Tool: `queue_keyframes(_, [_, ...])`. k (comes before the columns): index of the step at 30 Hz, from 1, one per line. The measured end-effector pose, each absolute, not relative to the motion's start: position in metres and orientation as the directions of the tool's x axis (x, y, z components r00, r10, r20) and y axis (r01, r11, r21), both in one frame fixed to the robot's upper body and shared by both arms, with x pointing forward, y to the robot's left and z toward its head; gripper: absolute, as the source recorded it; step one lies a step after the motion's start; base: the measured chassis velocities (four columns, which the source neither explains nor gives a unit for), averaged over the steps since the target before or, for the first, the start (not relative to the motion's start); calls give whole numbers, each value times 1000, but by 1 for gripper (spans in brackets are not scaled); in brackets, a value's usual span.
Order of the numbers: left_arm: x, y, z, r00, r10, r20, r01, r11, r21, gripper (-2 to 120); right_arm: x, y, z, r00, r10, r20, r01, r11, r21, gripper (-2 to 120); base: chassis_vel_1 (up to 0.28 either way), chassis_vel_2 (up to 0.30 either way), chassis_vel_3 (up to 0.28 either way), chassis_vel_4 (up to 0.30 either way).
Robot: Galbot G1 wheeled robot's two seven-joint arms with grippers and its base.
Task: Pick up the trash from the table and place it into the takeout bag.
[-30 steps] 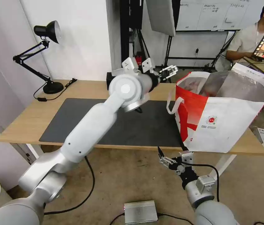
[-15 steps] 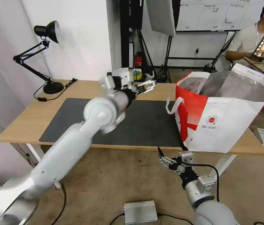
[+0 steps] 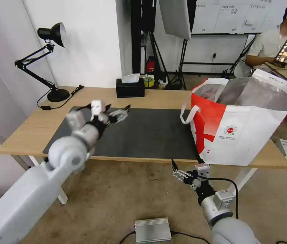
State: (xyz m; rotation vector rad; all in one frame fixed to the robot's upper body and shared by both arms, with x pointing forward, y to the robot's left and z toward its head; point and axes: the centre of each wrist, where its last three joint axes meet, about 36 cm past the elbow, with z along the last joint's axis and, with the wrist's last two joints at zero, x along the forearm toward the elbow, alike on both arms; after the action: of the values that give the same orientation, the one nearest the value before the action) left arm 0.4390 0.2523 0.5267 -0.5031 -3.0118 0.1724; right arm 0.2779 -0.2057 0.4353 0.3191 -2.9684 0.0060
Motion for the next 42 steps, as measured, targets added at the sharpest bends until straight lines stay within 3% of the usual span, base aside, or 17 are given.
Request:
queue_keyframes(12, [393,281,499,-975,223,12,223,975,-6,100,278,-206,435,-965,-211,155,-212,977,13,100,0,0,0,0])
queue_keyframes(22, [350,300,471,-992,115,50,113,993,-41,100,278,-206,435,-965,-211,155,-212,977,13,100,0,0,0,0])
queue_keyframes(42, [319,296,455,-987,38,153,33,999,-37,100,278,-206,435,-965,-211,155,-211,977,13,100,0,0,0,0])
